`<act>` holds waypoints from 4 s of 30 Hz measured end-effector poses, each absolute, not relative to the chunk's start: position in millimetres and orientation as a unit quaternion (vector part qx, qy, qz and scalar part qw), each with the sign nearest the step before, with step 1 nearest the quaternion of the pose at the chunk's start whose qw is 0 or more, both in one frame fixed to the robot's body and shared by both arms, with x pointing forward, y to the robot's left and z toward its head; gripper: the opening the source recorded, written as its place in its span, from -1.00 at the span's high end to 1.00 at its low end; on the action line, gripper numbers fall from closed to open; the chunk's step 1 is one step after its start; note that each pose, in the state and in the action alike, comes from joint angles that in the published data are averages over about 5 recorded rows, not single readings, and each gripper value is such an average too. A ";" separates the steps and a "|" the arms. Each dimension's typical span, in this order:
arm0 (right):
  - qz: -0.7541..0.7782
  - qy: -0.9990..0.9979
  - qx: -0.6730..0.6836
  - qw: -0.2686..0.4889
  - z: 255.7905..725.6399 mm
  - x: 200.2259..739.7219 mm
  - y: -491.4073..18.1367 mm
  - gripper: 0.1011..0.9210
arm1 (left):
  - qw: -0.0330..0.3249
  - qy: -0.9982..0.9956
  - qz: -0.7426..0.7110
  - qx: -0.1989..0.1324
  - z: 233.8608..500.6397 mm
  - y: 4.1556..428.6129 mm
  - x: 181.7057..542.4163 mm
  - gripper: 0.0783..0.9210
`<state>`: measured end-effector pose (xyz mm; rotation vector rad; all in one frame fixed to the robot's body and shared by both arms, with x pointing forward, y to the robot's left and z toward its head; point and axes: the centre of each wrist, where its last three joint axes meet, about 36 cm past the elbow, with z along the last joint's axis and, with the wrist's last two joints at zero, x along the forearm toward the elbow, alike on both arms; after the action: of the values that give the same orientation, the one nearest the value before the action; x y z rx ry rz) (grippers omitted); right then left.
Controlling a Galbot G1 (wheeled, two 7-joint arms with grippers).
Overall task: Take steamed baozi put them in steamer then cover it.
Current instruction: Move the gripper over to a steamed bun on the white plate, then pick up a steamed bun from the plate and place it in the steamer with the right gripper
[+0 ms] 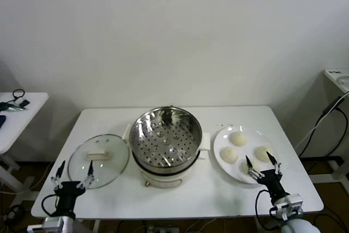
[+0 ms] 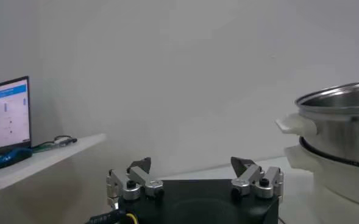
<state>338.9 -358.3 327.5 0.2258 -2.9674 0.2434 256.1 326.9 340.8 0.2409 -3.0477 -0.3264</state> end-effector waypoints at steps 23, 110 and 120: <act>0.356 -0.820 0.369 0.255 454.1 526.1 -441.0 -0.76 | 0.035 -0.989 -0.107 0.094 340.5 327.6 257.5 -0.77; 0.602 -0.500 0.527 0.331 583.7 749.9 -303.1 -0.45 | 0.053 -0.988 -0.086 0.119 341.0 327.2 255.5 -0.77; 0.690 -0.410 0.558 0.212 693.3 741.7 -213.4 -0.45 | 0.055 -0.989 -0.088 0.110 343.4 323.2 250.4 -0.77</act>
<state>741.7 -213.4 693.3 1.5488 -1.1384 1.9152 250.4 323.2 343.4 0.3325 -3.0018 -0.2682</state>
